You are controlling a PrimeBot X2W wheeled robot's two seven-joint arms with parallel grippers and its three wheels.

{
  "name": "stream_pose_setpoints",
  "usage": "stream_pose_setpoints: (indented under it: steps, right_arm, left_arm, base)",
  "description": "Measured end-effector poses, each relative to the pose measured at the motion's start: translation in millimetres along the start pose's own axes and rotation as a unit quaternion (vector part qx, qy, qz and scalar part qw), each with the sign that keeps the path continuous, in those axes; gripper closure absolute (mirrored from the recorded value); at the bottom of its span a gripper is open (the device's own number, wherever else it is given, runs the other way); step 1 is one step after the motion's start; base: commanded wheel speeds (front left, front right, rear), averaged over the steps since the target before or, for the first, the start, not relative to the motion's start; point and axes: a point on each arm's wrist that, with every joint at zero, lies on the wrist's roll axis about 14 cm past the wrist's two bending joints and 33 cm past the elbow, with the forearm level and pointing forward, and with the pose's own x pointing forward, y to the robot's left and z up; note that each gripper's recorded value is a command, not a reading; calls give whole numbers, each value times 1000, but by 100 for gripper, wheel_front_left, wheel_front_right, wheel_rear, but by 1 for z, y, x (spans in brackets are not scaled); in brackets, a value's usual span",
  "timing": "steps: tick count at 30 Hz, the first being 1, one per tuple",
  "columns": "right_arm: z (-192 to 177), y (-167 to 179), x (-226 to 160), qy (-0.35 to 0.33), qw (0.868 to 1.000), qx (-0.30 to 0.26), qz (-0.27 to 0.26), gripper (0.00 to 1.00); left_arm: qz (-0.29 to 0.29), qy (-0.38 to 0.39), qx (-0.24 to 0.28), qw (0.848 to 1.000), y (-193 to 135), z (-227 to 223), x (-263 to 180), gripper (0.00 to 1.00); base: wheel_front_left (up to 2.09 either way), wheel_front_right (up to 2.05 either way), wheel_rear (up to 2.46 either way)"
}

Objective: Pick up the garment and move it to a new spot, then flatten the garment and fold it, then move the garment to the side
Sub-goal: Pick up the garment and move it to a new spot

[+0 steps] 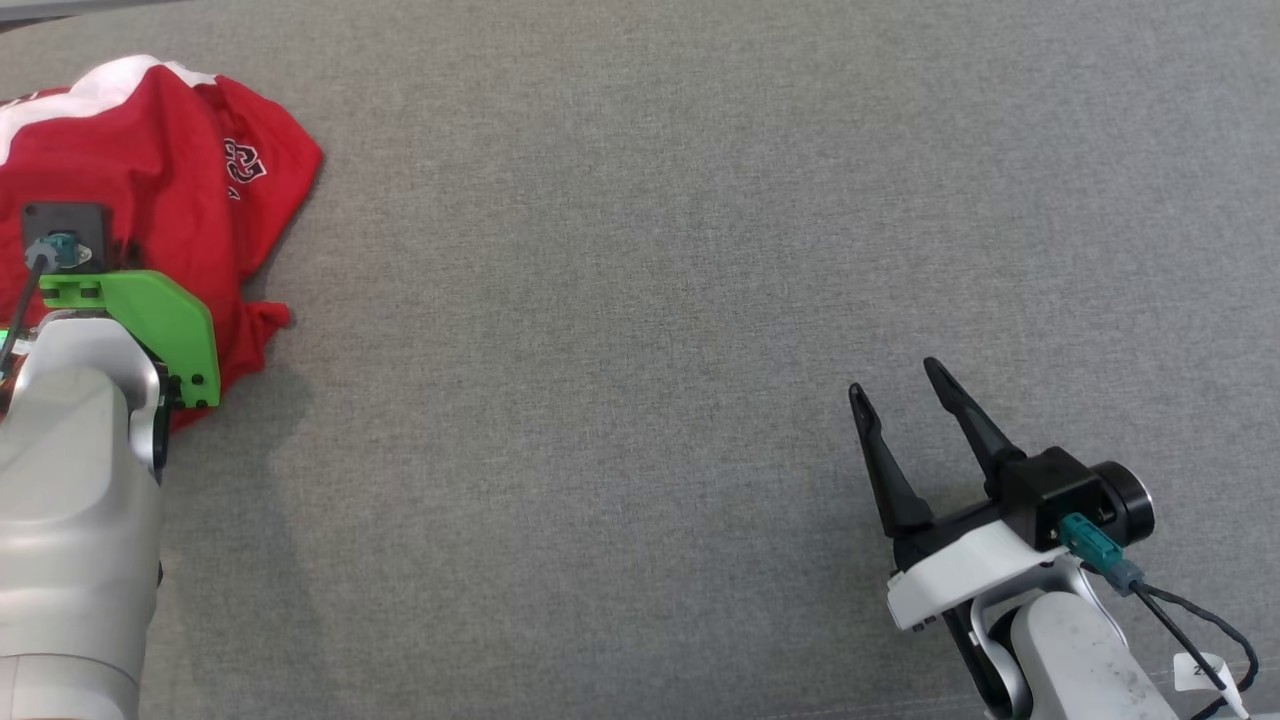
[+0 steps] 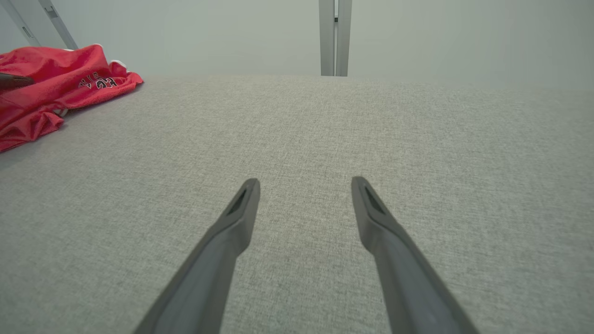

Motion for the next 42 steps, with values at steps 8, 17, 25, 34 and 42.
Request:
stream_pose_setpoints:
  steps: [8, 17, 25, 34, 42]
  right_arm:
    - [17, 7, -5, -22, 1000, 5, 0, 0]
    - [39, 12, -20, -51, 999, 10, -8, 0]
    - [51, -14, -44, -70, 996, 11, -56, 0]
    - [59, -46, -77, -84, 989, 23, -119, 0]
    - [57, -78, -117, -87, 977, 33, -190, 0]
  left_arm:
    - [1, -113, -4, 994, 18, 65, -23, 100]
    - [-67, -310, -36, 948, -7, 209, -88, 100]
    - [-231, -376, -47, 896, -115, 263, -161, 100]
    - [-464, -371, -55, 802, -260, 253, -257, 100]
    - [-583, -258, -46, 769, -350, 174, -270, 100]
  base:
    - [0, 0, 0]
    - [0, 0, 0]
    - [0, 0, 0]
    - [0, 0, 0]
    - [0, 0, 0]
